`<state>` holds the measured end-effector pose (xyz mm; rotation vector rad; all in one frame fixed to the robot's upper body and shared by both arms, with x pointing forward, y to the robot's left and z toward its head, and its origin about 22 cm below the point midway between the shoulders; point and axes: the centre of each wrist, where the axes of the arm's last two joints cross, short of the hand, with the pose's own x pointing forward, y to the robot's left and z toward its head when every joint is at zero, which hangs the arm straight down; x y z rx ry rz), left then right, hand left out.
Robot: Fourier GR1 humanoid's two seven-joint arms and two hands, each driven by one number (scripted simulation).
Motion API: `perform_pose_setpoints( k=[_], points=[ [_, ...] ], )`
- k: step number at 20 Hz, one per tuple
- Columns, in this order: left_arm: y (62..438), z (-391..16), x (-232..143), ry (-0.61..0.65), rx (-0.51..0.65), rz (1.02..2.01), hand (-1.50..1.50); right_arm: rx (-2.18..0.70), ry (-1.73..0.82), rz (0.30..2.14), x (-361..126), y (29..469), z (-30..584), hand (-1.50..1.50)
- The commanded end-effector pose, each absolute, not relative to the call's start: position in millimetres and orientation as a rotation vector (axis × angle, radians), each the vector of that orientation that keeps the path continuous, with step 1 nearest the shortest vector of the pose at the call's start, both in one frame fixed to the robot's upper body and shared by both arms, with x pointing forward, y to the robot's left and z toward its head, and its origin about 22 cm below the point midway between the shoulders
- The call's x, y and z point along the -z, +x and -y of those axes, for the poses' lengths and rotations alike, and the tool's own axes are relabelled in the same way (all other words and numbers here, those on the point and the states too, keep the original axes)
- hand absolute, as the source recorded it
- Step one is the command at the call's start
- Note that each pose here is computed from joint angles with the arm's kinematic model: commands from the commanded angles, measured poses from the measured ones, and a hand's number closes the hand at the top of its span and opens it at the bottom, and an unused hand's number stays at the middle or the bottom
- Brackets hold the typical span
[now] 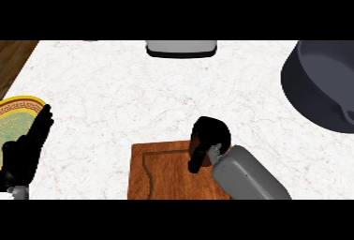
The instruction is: Pick the cupcake from the cutting board and place it in the pot
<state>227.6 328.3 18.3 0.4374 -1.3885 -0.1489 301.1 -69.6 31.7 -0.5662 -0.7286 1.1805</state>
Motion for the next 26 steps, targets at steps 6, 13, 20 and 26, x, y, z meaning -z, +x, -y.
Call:
perform_pose_setpoints(
  k=[6, 13, 20, 26],
  points=[
    [230, -335, -20, 0.429, 0.123, 1.376, 0.00, -1.396, -0.617, 0.951, -48, 303, 214, 1.50],
    [227, -324, -16, 0.446, 0.148, 1.375, 0.00, -1.271, -0.975, 1.179, -86, 300, 211, 1.50],
    [230, -331, -10, 0.445, 0.140, 1.366, 0.00, -0.971, -1.311, 1.434, -170, 291, 228, 1.50],
    [237, -348, -20, 0.447, 0.132, 1.387, 0.00, -0.753, -1.208, 1.515, -198, 287, 252, 1.50]
  ],
)
